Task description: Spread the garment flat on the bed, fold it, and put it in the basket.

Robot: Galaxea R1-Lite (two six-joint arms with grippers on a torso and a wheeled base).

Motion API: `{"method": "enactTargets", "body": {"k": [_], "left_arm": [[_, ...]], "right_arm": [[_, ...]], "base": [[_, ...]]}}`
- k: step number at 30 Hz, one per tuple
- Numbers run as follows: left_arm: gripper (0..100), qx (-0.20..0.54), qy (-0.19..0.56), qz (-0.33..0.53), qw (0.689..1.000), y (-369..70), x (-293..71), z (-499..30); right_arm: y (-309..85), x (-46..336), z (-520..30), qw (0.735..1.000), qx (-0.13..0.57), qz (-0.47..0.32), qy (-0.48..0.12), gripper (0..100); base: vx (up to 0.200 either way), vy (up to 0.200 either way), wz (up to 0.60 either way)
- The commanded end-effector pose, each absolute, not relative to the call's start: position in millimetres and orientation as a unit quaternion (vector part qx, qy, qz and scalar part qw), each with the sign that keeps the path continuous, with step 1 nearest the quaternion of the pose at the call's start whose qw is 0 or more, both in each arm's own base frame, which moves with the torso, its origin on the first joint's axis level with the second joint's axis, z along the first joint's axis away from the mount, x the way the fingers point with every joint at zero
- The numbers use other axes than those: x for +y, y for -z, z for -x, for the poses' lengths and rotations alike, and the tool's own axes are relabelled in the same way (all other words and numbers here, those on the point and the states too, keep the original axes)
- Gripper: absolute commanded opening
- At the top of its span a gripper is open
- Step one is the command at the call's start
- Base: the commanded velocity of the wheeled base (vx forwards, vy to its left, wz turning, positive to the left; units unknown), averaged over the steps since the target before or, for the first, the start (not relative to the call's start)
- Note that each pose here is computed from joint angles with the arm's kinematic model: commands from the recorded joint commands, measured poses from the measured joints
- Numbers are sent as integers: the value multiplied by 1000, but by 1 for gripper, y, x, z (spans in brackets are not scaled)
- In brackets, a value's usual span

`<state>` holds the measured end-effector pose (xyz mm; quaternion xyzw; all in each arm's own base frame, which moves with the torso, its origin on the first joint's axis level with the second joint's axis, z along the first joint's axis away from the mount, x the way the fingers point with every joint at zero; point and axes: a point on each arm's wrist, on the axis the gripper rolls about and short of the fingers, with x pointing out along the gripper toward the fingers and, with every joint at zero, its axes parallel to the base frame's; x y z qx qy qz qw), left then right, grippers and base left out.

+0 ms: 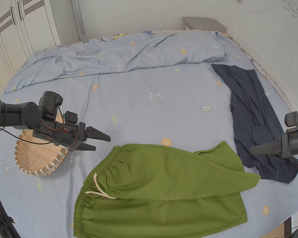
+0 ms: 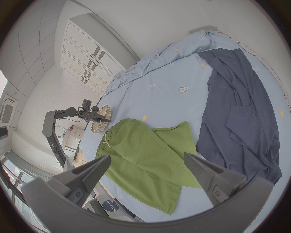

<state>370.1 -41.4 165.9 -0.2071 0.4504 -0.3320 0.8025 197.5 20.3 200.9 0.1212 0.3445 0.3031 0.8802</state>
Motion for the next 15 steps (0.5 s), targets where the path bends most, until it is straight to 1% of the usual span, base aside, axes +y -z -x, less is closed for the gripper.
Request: {"method": "enactTargets", "body": {"k": [1,4,7,13,15], "left_arm": [[100,471,323,226,789,-139,-54,-388],[100,466,284,214,810,-136,-69,-392],[100,469,254,200,822,-132,-78,-394],[100,472,253,200,820,-129,-80,-395],[100,478,253,201,817,-122,-81,-399]], "right_arm": [[-199,23,-199,877,349,-120,-308,100],[-198,23,-200,876,351,-121,-308,100],[-197,23,-199,876,352,-121,-308,100],[-197,23,-199,876,352,-121,-308,100],[-197,23,-200,875,353,-121,-308,100]], "base": [[0,0,0],[0,0,0],[0,0,0],[0,0,0],[0,0,0]]}}
